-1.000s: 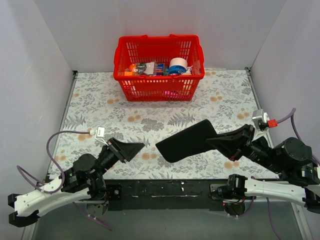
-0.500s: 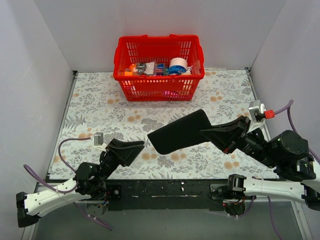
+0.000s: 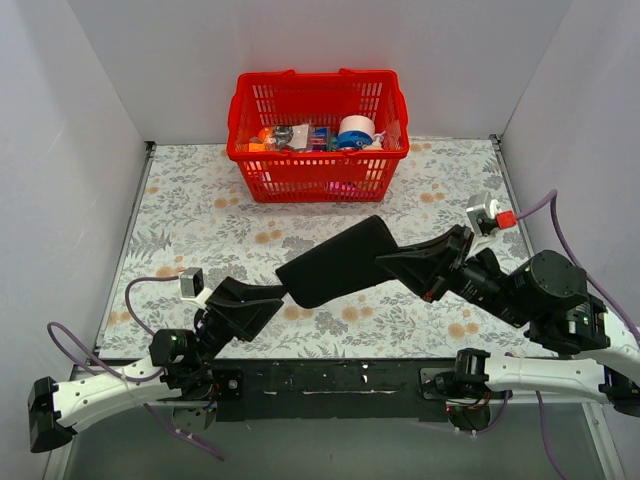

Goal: Sort the hair-cutting tools
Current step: Adjust the hairdressing tool bag.

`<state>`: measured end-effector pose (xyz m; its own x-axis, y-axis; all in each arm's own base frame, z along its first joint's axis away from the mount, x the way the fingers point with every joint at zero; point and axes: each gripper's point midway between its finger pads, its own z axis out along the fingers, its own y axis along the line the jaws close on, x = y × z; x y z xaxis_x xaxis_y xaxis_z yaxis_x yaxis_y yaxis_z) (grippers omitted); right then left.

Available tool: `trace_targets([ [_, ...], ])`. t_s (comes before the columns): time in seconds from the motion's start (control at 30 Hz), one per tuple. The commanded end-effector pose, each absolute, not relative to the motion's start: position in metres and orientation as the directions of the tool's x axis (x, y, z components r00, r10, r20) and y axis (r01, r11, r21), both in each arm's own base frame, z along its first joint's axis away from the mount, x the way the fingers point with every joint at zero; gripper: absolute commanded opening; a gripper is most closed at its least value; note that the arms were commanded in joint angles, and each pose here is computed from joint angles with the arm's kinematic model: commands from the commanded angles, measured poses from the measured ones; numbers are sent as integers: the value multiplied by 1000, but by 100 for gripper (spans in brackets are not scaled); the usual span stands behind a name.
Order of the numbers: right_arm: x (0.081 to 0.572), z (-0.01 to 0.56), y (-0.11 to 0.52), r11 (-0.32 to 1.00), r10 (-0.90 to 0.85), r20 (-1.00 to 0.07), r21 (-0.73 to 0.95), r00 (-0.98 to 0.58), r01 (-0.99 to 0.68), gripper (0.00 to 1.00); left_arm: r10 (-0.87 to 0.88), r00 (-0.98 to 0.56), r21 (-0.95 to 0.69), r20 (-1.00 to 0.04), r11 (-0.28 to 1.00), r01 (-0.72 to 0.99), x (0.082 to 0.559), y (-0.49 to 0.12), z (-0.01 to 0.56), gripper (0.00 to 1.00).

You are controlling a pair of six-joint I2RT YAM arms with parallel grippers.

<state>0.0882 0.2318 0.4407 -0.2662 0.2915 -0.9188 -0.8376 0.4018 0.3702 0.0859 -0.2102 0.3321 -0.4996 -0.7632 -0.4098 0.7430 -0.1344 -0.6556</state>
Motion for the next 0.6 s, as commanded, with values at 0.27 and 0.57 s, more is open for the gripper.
trace_targets([
  [0.27,72,517,230,242,468,-845,404,-259,-882,1,-757,-485,-596,-439,-159,787,75,-210,336,49],
  [0.57,66,524,231,212,457,-848,396,-268,-893,1,-757,-459,-612,-464,-100,784,84,-215,327,52],
])
